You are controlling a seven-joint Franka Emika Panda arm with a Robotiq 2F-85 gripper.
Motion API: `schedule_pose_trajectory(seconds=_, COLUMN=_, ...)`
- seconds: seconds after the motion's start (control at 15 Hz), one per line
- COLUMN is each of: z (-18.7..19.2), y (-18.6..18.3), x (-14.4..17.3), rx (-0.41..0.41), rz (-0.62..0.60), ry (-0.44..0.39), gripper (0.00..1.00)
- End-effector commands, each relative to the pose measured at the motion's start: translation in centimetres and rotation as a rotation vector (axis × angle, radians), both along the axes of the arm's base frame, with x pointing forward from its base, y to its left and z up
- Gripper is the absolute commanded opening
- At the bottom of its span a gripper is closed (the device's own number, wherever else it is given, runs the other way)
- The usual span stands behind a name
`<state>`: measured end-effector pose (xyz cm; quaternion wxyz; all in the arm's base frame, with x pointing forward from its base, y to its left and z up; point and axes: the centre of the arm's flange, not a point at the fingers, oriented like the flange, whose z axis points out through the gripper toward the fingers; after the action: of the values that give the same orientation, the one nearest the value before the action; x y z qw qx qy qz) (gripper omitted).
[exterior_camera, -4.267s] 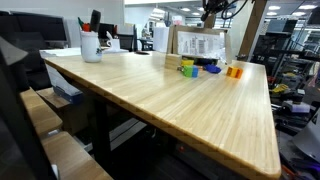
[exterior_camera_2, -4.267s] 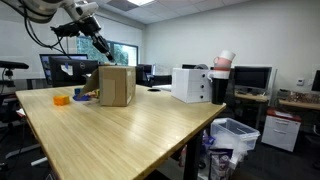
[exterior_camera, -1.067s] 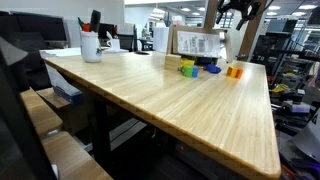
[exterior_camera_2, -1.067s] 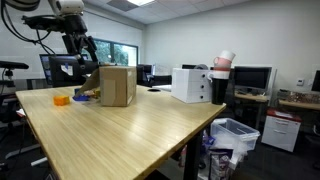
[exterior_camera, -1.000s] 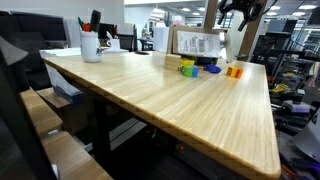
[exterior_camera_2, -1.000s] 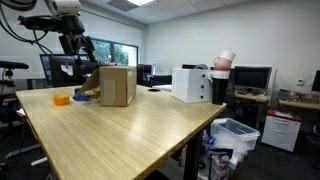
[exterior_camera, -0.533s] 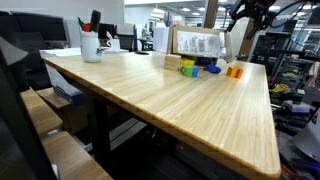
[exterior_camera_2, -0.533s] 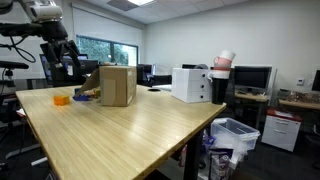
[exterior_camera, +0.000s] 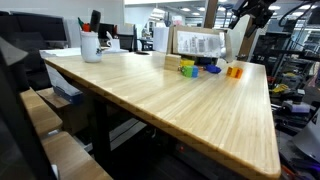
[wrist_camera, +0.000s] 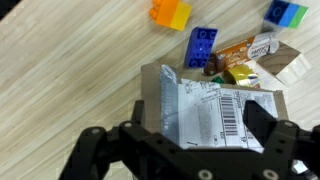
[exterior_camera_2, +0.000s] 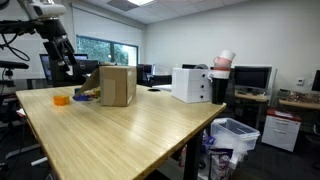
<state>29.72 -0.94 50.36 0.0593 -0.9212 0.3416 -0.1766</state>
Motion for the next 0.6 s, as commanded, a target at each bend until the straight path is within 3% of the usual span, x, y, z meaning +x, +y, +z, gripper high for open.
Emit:
schedule_pose_trajectory(seconds=0.0, z=-0.6, y=-1.1, x=1.8, rx=-0.050, rz=0.001, ry=0.027, gripper=1.00)
schedule_pose_trajectory(seconds=0.53, z=2.1, y=-2.5, x=7.7, rx=-0.111, rz=0.008, ry=0.043, gripper=1.00)
